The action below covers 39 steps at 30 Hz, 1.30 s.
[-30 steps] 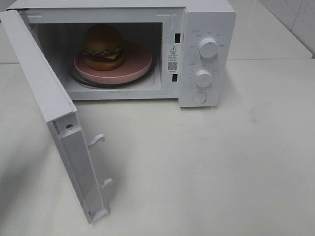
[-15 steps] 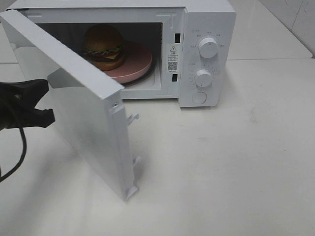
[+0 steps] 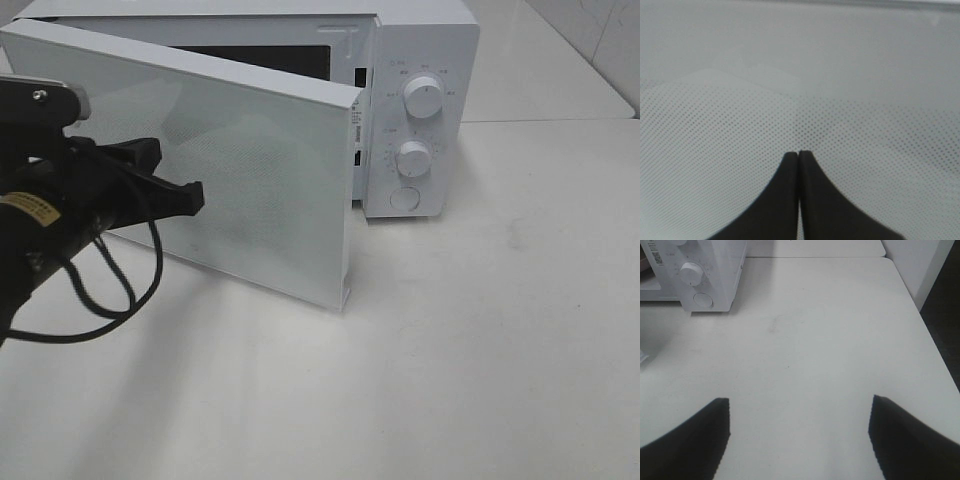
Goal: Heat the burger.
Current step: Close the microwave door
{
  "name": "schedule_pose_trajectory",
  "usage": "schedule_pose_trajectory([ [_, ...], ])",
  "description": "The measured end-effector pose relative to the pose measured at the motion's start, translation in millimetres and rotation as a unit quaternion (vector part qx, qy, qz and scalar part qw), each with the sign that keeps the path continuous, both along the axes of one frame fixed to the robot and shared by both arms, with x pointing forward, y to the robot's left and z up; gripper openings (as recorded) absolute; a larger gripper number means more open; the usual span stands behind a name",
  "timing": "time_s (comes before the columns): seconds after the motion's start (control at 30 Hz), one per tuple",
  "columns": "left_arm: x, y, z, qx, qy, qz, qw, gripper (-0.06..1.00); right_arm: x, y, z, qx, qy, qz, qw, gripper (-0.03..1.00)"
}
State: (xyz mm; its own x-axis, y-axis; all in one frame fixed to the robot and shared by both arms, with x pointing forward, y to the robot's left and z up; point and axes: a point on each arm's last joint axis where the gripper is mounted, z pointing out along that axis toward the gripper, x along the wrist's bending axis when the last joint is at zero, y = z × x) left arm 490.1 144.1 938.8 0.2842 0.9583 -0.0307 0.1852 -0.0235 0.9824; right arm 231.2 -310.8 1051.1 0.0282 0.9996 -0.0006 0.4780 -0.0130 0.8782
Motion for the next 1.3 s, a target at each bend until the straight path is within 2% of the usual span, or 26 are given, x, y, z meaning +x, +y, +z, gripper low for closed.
schedule_pose_trajectory([
  [0.23,27.8,-34.0,6.1,-0.006,-0.014,0.02,1.0,0.0,0.0,0.0,0.0,0.0,0.0,0.0,1.0,0.75],
  [0.53,60.9,-60.1,12.5,-0.002,-0.014,0.042,0.999,0.0,0.0,0.0,0.0,0.0,0.0,0.0,1.0,0.75],
  [0.83,77.0,-93.6,11.4,0.011,0.007,0.011,1.0,0.0,0.0,0.0,0.0,0.0,0.0,0.0,1.0,0.75],
  [1.13,79.5,-102.7,8.4,0.027,0.034,-0.012,0.999,0.0,0.0,0.0,0.0,0.0,0.0,0.0,1.0,0.75],
  [1.3,73.1,-99.8,20.3,0.029,0.042,-0.017,0.999,0.0,0.0,0.0,0.0,0.0,0.0,0.0,1.0,0.75],
])
